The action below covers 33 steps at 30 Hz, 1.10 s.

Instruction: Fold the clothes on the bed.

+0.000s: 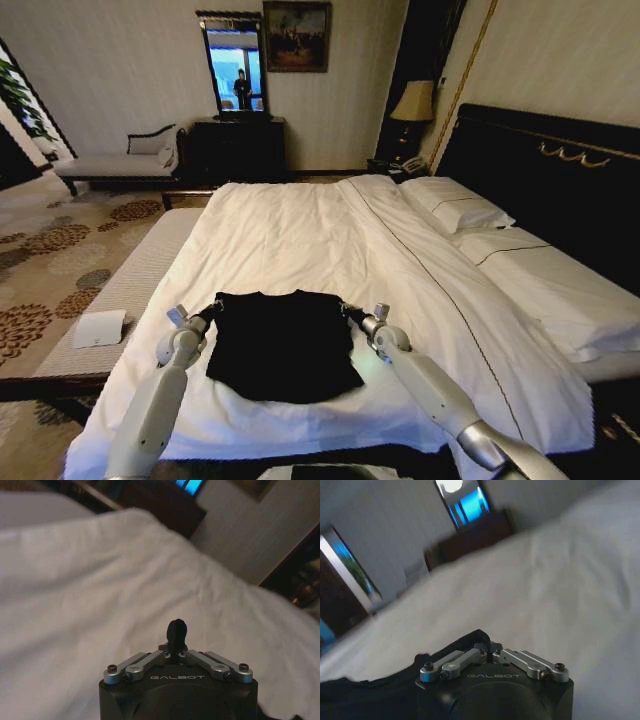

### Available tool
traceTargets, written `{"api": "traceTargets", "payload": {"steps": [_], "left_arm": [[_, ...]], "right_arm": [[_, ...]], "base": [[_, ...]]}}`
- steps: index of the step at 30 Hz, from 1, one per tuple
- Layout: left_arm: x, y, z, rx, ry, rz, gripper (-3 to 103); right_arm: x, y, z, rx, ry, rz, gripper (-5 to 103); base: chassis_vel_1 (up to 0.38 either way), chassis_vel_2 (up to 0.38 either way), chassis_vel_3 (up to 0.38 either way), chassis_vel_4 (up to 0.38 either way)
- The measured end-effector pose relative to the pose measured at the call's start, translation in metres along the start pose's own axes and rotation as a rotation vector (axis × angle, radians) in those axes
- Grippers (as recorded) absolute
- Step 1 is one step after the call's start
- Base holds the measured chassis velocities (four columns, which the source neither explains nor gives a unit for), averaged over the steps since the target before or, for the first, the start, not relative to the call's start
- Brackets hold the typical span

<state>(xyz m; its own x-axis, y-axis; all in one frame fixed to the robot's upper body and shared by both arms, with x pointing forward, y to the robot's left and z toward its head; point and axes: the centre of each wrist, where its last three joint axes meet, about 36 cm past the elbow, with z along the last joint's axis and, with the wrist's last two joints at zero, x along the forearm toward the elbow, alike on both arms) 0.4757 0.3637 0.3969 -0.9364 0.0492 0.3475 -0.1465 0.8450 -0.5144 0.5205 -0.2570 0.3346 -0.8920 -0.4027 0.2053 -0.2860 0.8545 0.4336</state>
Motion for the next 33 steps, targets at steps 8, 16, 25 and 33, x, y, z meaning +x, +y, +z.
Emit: {"api": "traceTargets", "payload": {"steps": [8, 16, 25, 33], "left_arm": [[0.036, -0.050, -0.099, -0.006, -0.203, 0.162, 1], [0.085, -0.107, -0.214, -0.050, -0.386, 0.311, 1], [0.168, -0.148, -0.301, -0.106, -0.536, 0.440, 1], [0.239, -0.166, -0.274, -0.203, -0.544, 0.523, 1]], "right_arm": [[0.012, 0.019, -0.088, 0.018, -0.268, -0.108, 0], [0.022, 0.074, -0.207, 0.005, -0.508, -0.301, 0], [0.082, 0.143, -0.322, 0.057, -0.716, -0.507, 0], [0.167, 0.167, -0.306, 0.176, -0.723, -0.571, 0]], "base": [[0.000, 0.000, 0.000, 0.000], [0.000, 0.000, 0.000, 0.000], [0.000, 0.000, 0.000, 0.000], [0.000, 0.000, 0.000, 0.000]]}}
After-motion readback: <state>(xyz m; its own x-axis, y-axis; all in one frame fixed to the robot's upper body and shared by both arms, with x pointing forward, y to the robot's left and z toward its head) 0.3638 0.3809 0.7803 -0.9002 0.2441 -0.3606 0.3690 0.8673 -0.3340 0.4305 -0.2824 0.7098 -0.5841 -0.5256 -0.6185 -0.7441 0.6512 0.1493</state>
